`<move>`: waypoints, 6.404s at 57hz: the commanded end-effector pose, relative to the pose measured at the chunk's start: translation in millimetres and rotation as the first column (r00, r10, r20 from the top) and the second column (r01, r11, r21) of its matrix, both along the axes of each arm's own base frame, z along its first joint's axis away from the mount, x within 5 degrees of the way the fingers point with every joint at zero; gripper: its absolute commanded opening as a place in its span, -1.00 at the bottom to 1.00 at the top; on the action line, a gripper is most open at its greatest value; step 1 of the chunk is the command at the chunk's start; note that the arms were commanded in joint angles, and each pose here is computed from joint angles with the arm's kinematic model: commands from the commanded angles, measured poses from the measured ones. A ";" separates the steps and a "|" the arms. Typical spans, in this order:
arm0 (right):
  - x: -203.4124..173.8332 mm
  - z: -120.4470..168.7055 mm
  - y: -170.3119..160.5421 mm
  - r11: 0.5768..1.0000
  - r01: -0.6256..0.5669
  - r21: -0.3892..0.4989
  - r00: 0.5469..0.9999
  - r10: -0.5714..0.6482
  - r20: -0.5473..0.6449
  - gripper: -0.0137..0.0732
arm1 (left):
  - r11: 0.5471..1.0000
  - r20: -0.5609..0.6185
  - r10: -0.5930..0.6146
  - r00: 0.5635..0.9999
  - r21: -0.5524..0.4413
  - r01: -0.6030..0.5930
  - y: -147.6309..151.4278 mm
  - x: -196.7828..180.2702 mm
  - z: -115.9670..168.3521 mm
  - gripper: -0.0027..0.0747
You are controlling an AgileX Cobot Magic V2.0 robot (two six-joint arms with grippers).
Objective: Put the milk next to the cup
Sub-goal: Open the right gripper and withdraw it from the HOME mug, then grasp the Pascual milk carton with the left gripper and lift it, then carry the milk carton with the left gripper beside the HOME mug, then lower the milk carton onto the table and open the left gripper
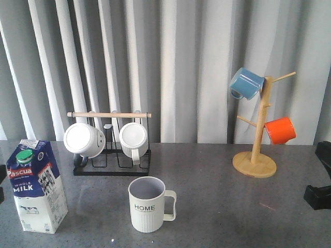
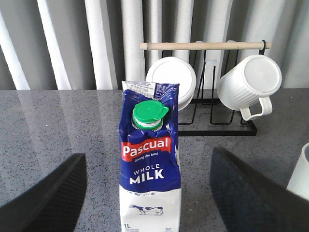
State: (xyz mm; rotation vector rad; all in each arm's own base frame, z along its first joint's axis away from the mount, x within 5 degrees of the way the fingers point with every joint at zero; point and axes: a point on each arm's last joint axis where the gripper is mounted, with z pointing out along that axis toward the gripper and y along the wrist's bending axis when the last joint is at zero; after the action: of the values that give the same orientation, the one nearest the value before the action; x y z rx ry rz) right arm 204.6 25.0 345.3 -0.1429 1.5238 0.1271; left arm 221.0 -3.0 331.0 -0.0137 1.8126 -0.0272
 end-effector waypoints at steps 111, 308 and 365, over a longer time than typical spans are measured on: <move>-1.5 17.6 1.0 1.000 -0.019 0.008 0.995 0.018 0.100 -0.70 | 0.982 0.219 -0.054 0.974 -0.167 0.092 -7.0 126.3 -40.9 -0.90; -1.5 17.6 1.0 1.000 -0.019 0.008 0.995 0.018 0.100 -0.70 | 1.000 0.159 0.001 0.987 -0.027 0.003 -180.3 118.3 -68.6 -0.80; -1.5 17.7 1.1 1.000 -0.020 0.008 0.995 0.019 0.101 -0.70 | 0.988 0.296 0.032 0.955 -0.154 0.015 -149.6 76.5 23.3 0.85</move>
State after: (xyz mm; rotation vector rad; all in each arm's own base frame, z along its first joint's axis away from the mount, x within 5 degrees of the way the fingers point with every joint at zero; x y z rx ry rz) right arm 204.6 25.0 345.1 -0.1428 1.5255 0.1264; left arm 315.1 -167.4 306.5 -0.0719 1.6599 -0.1382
